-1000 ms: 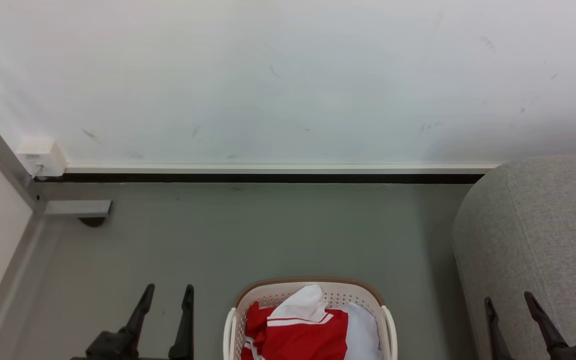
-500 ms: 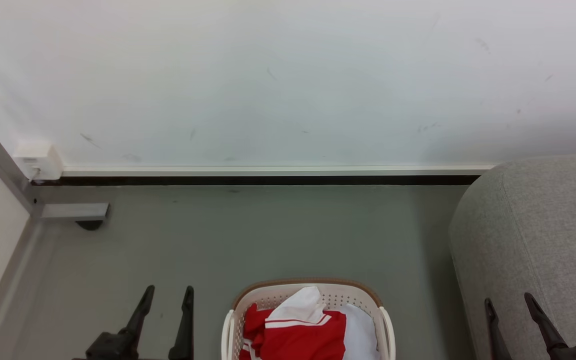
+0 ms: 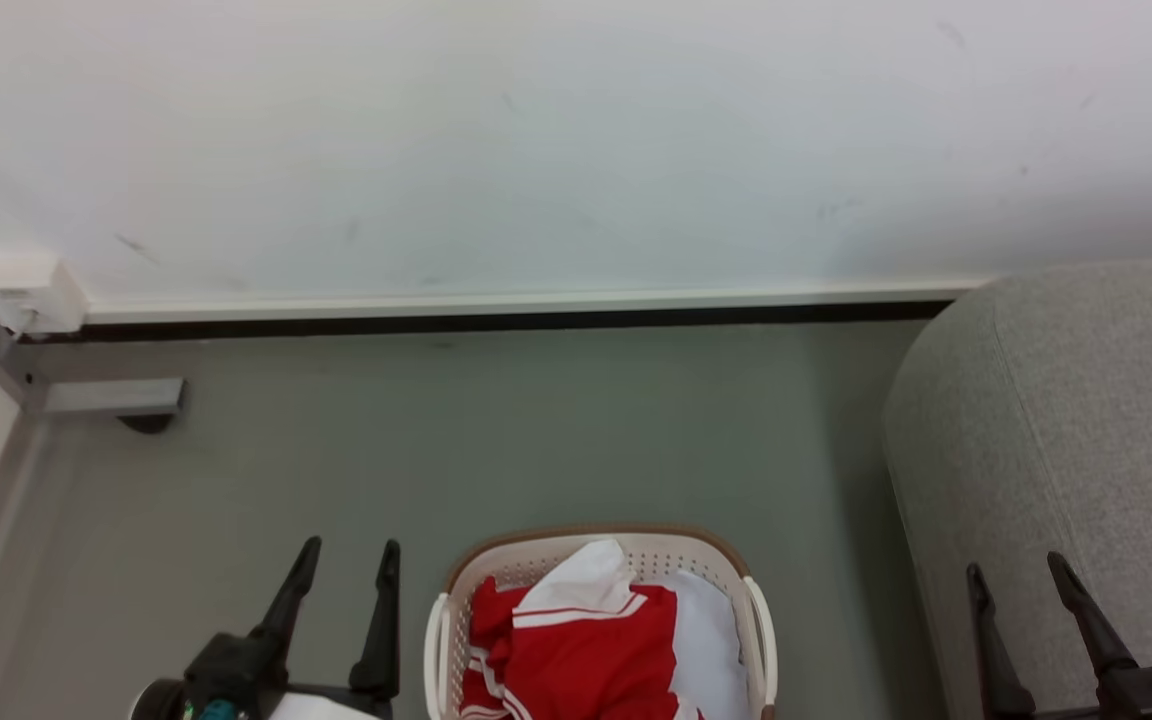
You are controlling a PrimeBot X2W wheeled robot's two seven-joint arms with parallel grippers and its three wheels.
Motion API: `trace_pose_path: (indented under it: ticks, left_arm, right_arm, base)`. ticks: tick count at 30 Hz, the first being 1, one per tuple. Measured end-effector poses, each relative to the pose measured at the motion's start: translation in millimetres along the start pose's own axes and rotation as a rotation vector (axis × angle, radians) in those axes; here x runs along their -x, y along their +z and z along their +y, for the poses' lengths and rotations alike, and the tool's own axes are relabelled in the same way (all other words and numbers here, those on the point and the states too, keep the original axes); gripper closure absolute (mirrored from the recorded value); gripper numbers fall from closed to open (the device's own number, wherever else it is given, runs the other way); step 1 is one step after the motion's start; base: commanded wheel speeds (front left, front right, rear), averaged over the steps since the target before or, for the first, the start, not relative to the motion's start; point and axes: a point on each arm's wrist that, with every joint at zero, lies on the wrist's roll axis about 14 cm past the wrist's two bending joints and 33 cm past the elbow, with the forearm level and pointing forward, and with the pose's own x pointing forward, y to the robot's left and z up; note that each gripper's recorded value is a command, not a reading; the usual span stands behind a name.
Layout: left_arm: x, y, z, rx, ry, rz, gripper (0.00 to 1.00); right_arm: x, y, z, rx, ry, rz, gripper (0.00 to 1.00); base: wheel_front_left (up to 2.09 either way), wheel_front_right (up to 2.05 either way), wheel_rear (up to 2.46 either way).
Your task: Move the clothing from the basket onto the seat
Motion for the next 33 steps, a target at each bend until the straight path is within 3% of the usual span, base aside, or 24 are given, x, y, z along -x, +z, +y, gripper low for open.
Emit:
trace_pose_path:
  ticks: [12,22,33]
  left_arm:
    - [-73,-34,-69,0.016,-0.261,0.064,0.0]
    - [-113,-159,-118,-0.08,-0.472,0.375,0.0]
    - [-112,-294,-101,-0.215,-0.511,0.752,0.0]
  right_arm:
    - [-41,-6,-19,-0.011,-0.044,-0.001,0.0]
    - [-98,-34,-18,0.002,-0.015,0.018,0.0]
    - [-136,-93,-13,0.001,0.019,0.09,0.0]
  base:
    - [0.0,0.0,0.0]
    - [0.0,0.0,0.0]
    - [0.0,0.0,0.0]
